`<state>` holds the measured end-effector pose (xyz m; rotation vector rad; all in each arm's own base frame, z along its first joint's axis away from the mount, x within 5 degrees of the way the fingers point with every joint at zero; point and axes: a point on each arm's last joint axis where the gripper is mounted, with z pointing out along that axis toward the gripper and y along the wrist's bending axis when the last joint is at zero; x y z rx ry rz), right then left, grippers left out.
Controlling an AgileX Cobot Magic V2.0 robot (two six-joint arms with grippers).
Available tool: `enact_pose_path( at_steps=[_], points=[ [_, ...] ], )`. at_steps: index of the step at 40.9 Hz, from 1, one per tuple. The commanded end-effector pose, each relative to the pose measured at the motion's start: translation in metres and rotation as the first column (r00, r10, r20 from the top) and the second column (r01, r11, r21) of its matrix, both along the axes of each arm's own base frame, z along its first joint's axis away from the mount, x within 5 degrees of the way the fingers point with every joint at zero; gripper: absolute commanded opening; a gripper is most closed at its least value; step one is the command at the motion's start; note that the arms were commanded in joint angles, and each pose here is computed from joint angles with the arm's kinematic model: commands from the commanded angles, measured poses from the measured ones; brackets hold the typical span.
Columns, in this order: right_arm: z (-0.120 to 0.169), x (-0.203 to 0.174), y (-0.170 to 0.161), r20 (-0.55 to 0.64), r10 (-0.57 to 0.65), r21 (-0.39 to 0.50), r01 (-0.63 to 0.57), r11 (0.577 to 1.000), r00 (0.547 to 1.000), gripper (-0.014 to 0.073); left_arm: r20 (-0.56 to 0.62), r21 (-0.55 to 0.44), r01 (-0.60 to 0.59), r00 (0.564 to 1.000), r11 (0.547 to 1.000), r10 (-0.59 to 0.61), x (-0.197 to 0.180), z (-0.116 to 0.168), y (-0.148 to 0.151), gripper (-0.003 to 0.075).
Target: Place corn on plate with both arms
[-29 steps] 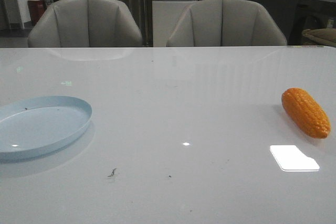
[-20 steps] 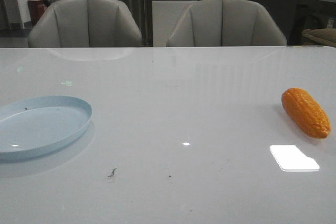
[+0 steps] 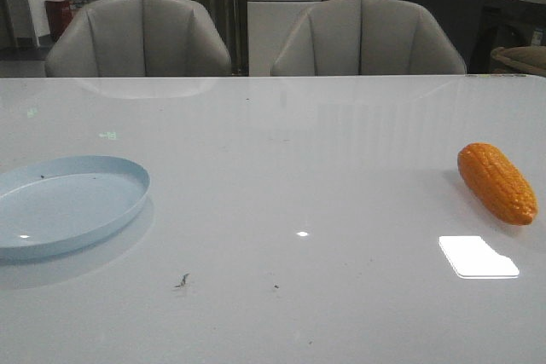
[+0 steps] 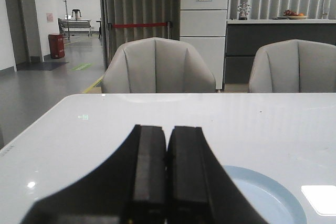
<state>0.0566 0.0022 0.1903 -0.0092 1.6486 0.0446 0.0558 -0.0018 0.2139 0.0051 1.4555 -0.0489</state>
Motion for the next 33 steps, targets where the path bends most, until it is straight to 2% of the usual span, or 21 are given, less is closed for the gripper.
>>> enact_pose_path(
  at_steps=[1,4,7,12,17,23,28,33],
  points=[
    [0.019,-0.002,-0.001,0.165,-0.003,-0.009,0.005,1.000,0.986,0.0036,0.184,-0.024,-0.001,0.983,1.000,0.005,-0.004,0.017,0.001,0.0090],
    [0.028,-0.004,-0.001,0.262,-0.014,0.056,0.000,0.998,0.965,0.0036,0.281,-0.029,0.000,0.960,1.000,0.008,-0.009,0.033,0.001,0.0090],
    [0.048,-0.009,-0.003,0.390,-0.042,0.144,-0.016,0.989,0.920,0.0034,0.320,-0.030,0.002,0.948,1.000,0.007,-0.014,0.054,0.001,0.0090],
    [0.099,-0.021,-0.003,0.466,-0.033,0.134,-0.034,0.990,0.884,0.0029,0.364,-0.014,0.000,0.931,1.000,0.005,-0.020,0.100,0.001,0.0090],
    [0.137,-0.018,-0.002,0.427,-0.021,0.131,-0.039,0.991,0.904,0.0029,0.301,0.047,-0.017,0.954,0.999,0.003,-0.009,0.134,0.000,0.0090],
    [0.168,0.006,-0.001,0.376,-0.020,0.131,-0.032,0.991,0.926,0.0029,0.246,0.049,-0.015,0.969,0.999,0.003,0.017,0.164,-0.001,0.0090],
    [0.161,0.038,0.000,0.250,-0.018,0.131,-0.015,0.991,0.968,0.0029,0.118,0.042,-0.007,0.993,0.999,0.002,0.052,0.158,-0.002,0.0090],
    [0.140,0.065,0.002,0.046,-0.006,0.125,0.000,0.992,0.999,0.0029,-0.110,0.046,0.000,0.994,0.999,0.005,0.083,0.133,-0.003,0.0090]
  ],
)
